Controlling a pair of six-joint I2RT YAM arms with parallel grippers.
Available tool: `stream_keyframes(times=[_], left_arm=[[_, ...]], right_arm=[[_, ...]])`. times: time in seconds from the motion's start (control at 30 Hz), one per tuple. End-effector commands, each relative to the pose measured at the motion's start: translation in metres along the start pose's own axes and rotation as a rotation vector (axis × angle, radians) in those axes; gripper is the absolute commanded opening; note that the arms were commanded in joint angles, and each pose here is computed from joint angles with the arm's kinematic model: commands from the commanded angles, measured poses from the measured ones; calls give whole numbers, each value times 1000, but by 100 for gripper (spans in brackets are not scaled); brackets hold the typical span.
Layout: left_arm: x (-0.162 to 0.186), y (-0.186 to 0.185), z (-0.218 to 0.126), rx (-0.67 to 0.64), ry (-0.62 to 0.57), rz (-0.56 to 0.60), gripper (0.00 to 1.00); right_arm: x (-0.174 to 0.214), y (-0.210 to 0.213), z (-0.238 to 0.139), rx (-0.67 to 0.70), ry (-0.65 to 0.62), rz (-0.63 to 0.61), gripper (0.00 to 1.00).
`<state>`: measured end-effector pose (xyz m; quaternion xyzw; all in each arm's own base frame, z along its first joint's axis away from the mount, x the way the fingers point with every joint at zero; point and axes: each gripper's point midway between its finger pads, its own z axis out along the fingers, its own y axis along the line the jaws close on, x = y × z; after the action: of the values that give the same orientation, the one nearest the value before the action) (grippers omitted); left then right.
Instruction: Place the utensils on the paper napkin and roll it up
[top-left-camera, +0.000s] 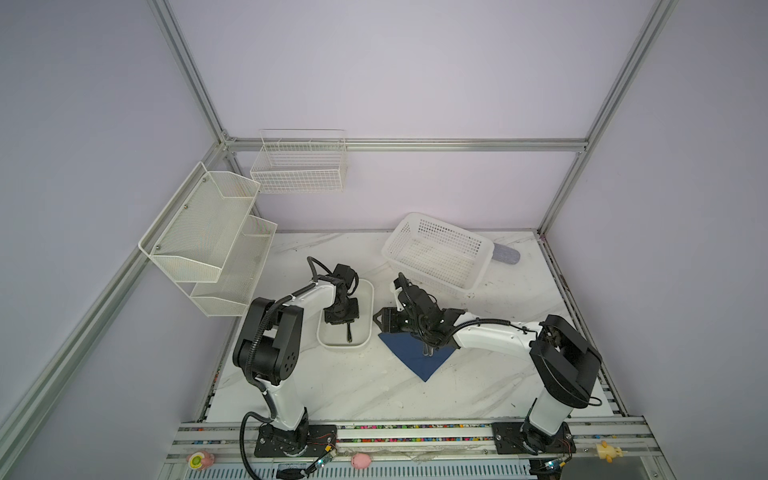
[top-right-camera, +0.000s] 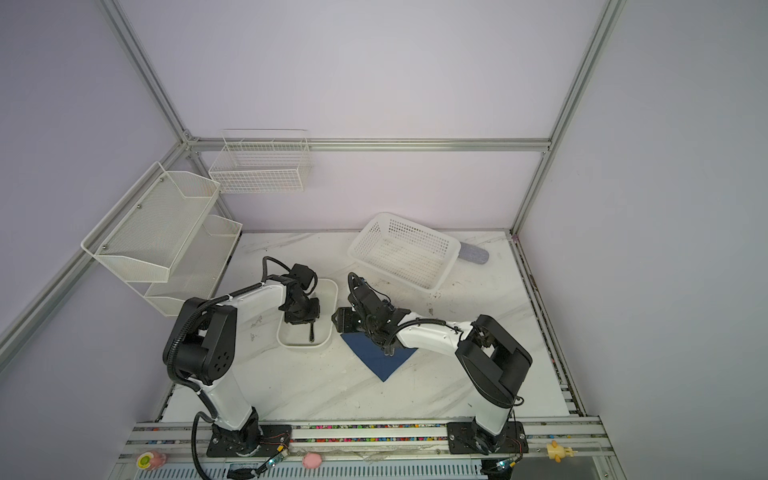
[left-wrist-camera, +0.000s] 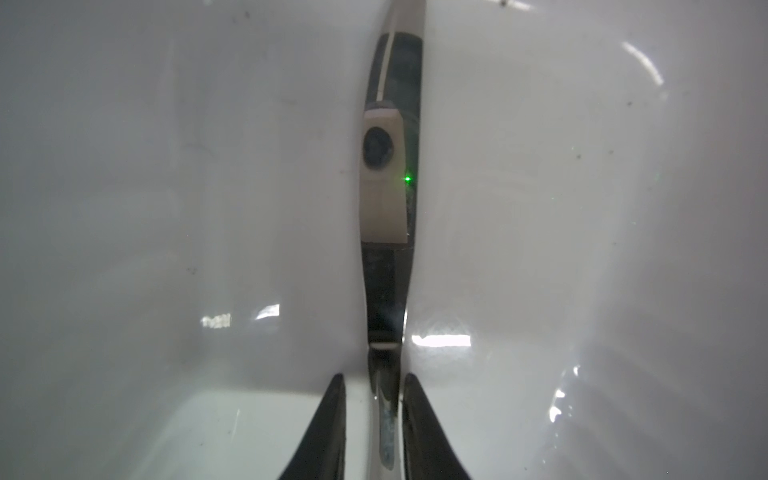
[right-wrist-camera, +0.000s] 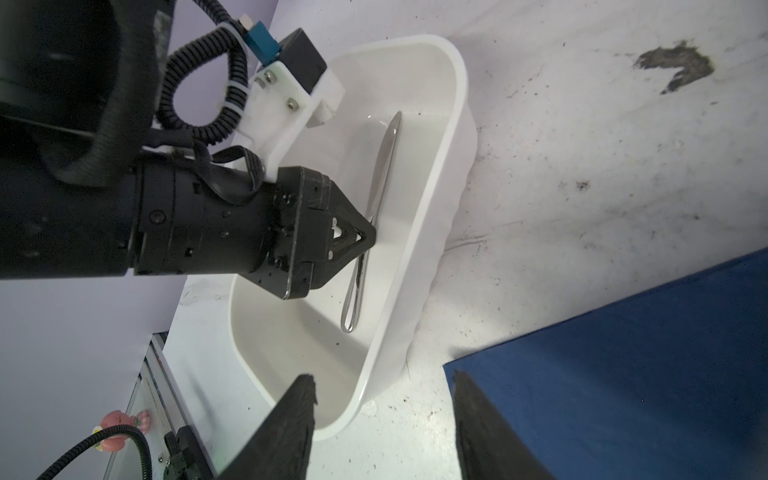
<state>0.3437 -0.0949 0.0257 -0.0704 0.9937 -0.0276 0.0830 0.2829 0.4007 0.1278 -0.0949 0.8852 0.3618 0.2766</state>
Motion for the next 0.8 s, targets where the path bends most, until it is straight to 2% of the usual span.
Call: stream_keyframes(times=[0.0, 0.2, 0.47, 0.6, 0.77], left_arm=[[18, -3, 6, -3, 129, 32, 25], [19, -5, 22, -6, 157, 34, 23], [21, -5, 34, -11, 179, 33, 11], [18, -8, 26, 4, 159, 30, 10], [6, -15, -4, 45, 90, 23, 10]], right_arm=[[-1, 2, -8, 4, -10, -4, 55], [-2, 0, -11, 9, -18, -3, 55], [-3, 0, -14, 15, -27, -4, 55], [-4, -1, -15, 17, -31, -2, 55], [-7, -1, -19, 22, -49, -1, 55]])
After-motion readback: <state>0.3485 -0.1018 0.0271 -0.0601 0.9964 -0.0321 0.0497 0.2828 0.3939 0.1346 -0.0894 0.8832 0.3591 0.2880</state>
